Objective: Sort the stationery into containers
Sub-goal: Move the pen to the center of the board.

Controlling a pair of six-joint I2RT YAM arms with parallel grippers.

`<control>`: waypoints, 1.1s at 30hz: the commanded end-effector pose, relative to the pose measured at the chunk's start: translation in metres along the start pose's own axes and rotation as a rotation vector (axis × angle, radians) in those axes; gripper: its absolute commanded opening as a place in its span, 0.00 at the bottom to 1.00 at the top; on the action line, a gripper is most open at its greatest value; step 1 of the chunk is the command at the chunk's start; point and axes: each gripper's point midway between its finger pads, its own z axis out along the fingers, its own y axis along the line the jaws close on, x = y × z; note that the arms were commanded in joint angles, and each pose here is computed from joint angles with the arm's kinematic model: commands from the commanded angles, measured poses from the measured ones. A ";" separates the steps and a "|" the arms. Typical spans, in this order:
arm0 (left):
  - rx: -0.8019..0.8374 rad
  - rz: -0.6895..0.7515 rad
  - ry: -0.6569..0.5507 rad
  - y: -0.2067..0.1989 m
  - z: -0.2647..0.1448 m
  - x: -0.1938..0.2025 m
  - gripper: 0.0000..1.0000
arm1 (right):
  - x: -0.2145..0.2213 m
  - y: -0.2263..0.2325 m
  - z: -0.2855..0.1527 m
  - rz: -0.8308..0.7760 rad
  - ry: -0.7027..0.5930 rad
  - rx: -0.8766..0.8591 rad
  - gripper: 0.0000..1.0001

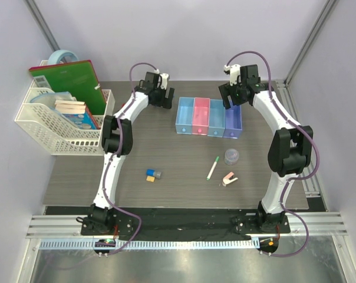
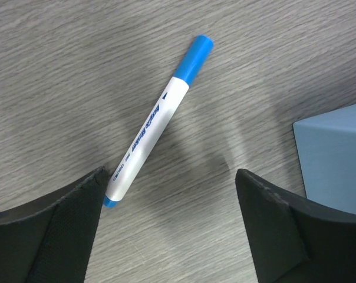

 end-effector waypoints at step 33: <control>-0.064 -0.007 0.278 -0.002 0.016 0.074 0.00 | -0.053 0.001 -0.042 0.037 -0.139 -0.022 0.84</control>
